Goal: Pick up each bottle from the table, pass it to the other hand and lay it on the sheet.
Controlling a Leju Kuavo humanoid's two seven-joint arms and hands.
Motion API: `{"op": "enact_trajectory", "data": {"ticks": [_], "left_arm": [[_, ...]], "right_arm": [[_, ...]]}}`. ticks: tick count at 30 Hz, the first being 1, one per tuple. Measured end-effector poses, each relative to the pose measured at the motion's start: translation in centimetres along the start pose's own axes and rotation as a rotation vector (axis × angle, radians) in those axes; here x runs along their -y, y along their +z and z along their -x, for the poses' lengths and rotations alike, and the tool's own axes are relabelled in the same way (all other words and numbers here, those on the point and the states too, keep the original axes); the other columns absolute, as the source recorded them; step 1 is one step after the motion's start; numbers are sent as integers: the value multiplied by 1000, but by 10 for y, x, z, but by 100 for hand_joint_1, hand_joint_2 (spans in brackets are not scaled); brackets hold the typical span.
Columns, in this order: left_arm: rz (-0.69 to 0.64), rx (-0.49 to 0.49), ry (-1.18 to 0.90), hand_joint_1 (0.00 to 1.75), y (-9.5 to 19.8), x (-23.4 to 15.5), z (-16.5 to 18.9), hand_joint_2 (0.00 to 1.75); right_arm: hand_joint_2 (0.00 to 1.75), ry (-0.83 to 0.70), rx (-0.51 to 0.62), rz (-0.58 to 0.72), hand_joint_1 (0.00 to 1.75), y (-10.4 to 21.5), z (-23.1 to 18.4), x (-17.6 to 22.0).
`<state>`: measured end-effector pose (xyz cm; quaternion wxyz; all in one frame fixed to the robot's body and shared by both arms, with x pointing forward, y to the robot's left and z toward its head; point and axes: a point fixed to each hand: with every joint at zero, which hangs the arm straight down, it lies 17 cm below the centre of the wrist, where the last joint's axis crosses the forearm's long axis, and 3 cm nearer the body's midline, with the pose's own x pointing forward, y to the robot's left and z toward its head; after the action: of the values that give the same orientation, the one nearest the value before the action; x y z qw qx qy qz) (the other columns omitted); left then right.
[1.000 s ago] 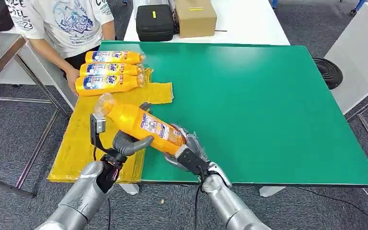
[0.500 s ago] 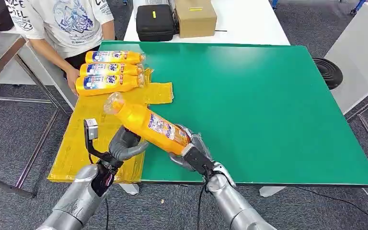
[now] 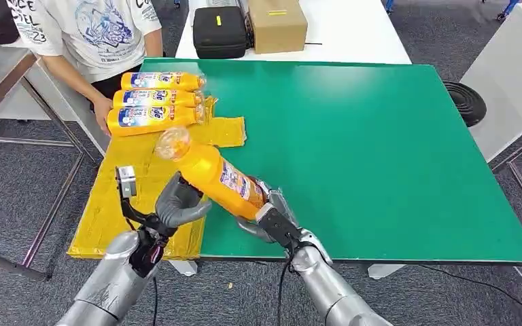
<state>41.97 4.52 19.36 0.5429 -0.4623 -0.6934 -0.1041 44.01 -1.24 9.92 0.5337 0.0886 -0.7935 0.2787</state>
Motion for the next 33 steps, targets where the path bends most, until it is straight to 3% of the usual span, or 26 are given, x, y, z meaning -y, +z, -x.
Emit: {"op": "enact_trajectory", "data": {"ticks": [15, 23, 25, 26, 33], "left_arm": [[-32, -6, -52, 0, -32, 0, -7, 175], [-77, -7, -103, 0, -35, -8, -3, 175], [-77, -6, -113, 86, -35, -8, -3, 175], [-76, -6, -115, 169, -35, -7, -2, 175], [-57, 7, -118, 175, -35, -3, -3, 175]], "right_arm": [[175, -1, -10, -33, 175, 2, 3, -11], [175, -8, -22, -42, 175, 5, 7, -14], [175, -9, -24, -44, 175, 5, 7, -14], [175, -10, -25, -45, 175, 5, 8, -15], [175, -6, -29, -54, 175, 7, 9, -16]]}}
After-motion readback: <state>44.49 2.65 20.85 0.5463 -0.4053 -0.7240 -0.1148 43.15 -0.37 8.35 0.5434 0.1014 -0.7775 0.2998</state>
